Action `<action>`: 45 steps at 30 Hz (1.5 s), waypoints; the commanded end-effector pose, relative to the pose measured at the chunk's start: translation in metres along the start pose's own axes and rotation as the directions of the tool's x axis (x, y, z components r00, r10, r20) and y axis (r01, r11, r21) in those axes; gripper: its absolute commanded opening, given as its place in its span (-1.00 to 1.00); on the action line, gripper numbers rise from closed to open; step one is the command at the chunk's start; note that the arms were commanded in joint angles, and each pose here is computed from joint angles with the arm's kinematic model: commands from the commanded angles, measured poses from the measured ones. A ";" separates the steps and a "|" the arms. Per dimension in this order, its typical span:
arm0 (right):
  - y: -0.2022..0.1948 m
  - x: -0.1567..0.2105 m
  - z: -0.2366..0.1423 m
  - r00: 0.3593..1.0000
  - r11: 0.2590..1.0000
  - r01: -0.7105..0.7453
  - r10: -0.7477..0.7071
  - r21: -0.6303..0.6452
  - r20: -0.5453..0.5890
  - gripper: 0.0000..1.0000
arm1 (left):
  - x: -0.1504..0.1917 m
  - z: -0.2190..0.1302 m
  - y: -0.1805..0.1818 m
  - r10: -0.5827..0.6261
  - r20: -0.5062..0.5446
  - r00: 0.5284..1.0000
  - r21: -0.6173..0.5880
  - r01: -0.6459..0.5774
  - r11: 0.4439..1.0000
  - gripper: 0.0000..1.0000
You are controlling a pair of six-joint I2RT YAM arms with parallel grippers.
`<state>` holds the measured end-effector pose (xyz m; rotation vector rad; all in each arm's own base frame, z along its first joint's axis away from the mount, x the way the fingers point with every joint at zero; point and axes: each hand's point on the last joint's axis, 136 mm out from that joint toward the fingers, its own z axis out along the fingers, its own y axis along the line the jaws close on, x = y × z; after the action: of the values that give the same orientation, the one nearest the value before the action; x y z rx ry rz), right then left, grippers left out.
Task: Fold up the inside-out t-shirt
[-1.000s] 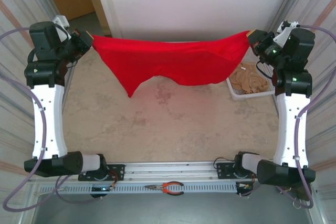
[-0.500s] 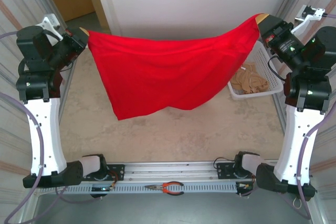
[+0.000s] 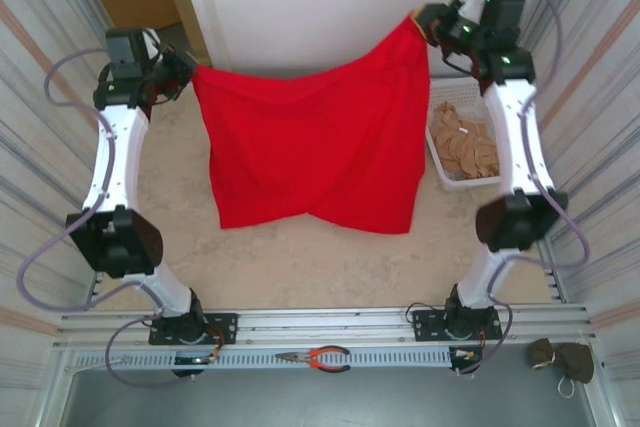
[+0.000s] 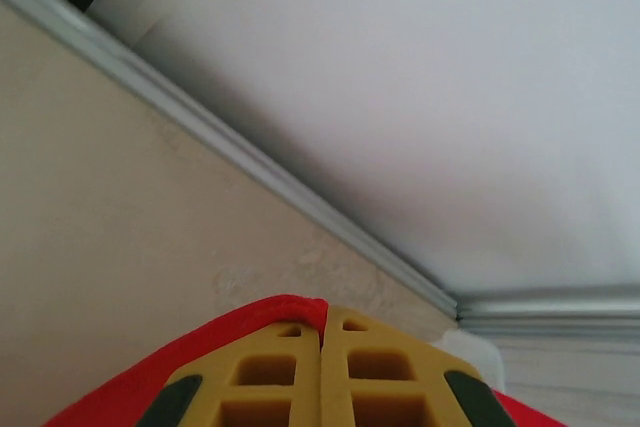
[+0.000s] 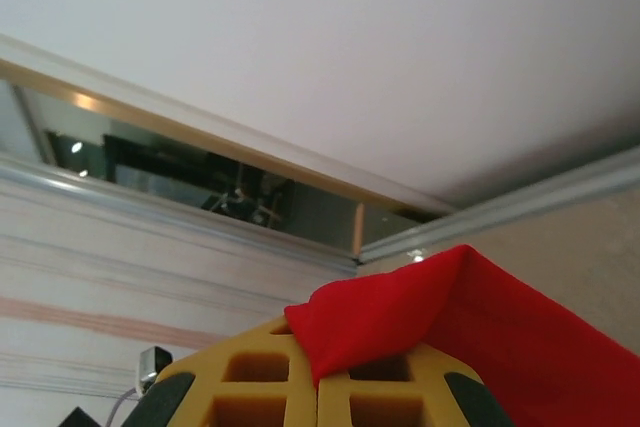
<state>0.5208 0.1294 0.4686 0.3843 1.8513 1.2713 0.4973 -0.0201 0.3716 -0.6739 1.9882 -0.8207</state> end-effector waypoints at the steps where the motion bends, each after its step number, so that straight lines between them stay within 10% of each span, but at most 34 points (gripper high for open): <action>1: 0.098 -0.017 -0.005 0.990 0.959 0.139 -0.128 -0.248 0.061 -1.00 | -0.060 -0.070 -0.090 0.062 0.218 0.974 0.181 -0.103 0.978 -1.00; 6: 0.129 -0.042 -0.010 0.996 0.892 0.060 -0.020 -0.447 0.092 -1.00 | -0.073 -0.145 -0.146 0.099 0.335 0.937 0.266 -0.195 0.944 -1.00; 12: 0.089 -0.004 -0.003 0.995 0.942 0.101 -0.096 -0.321 0.030 -1.00 | -0.029 -0.170 -0.128 0.110 0.287 0.952 0.286 -0.195 0.938 -1.00; 25: -0.256 0.191 -0.003 0.951 0.932 -0.044 0.149 0.359 -0.271 -1.00 | 0.291 -0.096 0.071 0.097 -0.285 0.954 0.070 -0.080 0.994 -1.00; 38: -0.295 0.201 -0.047 0.930 0.795 0.150 0.088 0.587 -0.357 -0.99 | 0.487 -0.117 0.081 0.354 -0.538 0.765 0.153 -0.325 0.933 -1.00; 39: -0.294 0.198 -0.048 0.928 0.790 0.163 0.081 0.591 -0.363 -0.52 | 0.497 -0.119 0.074 0.375 -0.558 0.740 0.184 -0.330 0.926 -0.97; 41: -0.292 0.192 -0.052 0.928 0.776 0.181 0.067 0.604 -0.365 0.09 | 0.510 -0.124 0.067 0.422 -0.585 0.693 0.226 -0.360 0.905 -0.42; 45: -0.265 0.178 -0.064 0.944 0.777 0.205 0.003 0.595 -0.329 0.45 | 0.501 -0.134 0.056 0.475 -0.568 0.672 0.250 -0.409 0.877 0.59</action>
<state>0.4253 0.0994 0.1283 0.4818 2.5709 0.7021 0.1238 -0.2983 0.1012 0.1819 2.5990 -0.8791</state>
